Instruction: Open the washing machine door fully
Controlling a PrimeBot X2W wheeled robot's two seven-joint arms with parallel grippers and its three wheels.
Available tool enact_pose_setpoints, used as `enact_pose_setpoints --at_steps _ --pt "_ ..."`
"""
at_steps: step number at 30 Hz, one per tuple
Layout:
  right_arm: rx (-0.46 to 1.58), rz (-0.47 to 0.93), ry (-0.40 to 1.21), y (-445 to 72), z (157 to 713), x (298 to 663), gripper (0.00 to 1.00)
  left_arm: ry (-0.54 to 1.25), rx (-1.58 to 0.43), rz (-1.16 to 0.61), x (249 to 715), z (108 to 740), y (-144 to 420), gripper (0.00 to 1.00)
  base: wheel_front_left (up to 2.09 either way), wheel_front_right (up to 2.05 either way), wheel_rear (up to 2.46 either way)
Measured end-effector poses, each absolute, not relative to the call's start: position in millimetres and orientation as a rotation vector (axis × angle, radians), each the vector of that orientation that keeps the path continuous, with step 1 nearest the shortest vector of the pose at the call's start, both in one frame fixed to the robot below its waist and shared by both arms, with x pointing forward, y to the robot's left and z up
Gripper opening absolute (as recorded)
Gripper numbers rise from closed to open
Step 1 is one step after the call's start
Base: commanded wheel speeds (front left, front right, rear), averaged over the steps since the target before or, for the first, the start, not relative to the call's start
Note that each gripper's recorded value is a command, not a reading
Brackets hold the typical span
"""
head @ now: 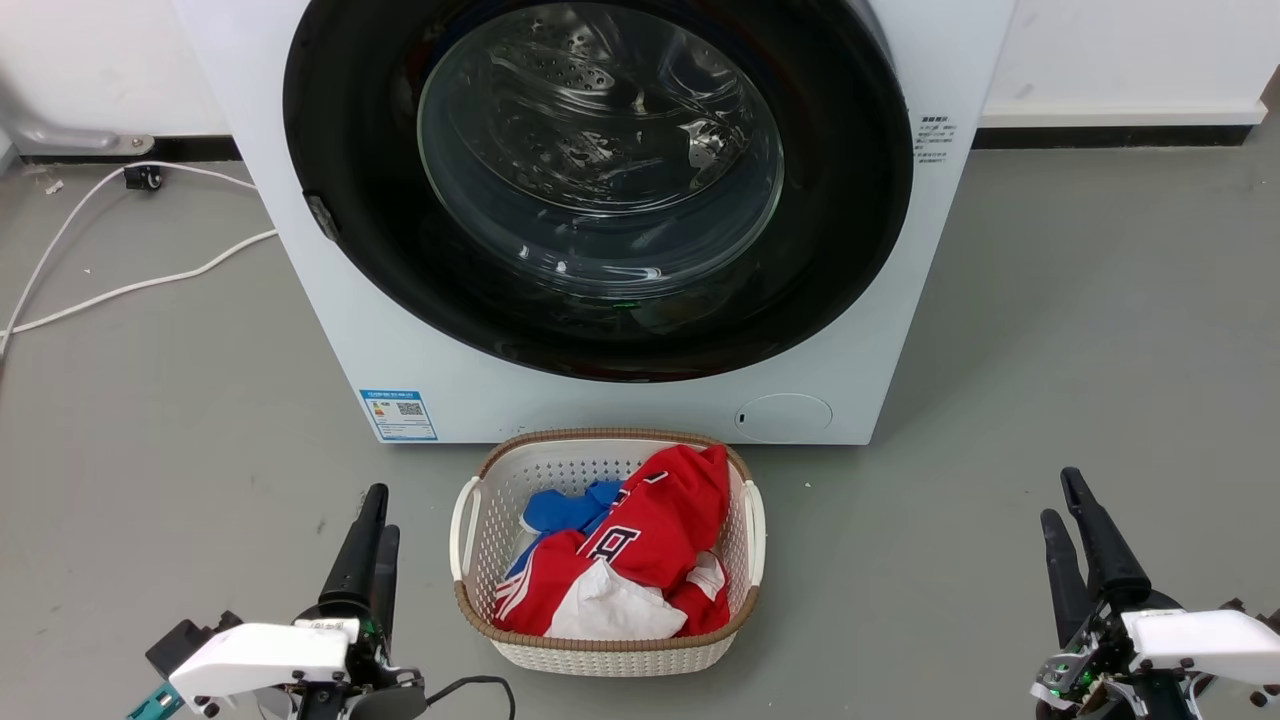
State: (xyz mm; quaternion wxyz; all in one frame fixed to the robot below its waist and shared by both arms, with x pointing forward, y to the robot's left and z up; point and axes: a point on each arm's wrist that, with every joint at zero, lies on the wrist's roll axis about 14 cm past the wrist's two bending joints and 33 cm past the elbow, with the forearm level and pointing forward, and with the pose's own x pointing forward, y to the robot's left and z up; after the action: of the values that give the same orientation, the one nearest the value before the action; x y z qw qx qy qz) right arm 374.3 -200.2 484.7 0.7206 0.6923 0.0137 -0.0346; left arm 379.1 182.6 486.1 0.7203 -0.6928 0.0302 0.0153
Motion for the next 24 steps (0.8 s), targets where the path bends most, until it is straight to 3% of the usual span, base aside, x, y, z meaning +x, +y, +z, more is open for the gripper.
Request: enact_pose_setpoints --at_steps 24 --pt "0.921 -0.005 -0.008 -197 508 374 1.00 0.000 -0.962 -0.060 383 515 168 1.00 0.00 0.00 0.00"
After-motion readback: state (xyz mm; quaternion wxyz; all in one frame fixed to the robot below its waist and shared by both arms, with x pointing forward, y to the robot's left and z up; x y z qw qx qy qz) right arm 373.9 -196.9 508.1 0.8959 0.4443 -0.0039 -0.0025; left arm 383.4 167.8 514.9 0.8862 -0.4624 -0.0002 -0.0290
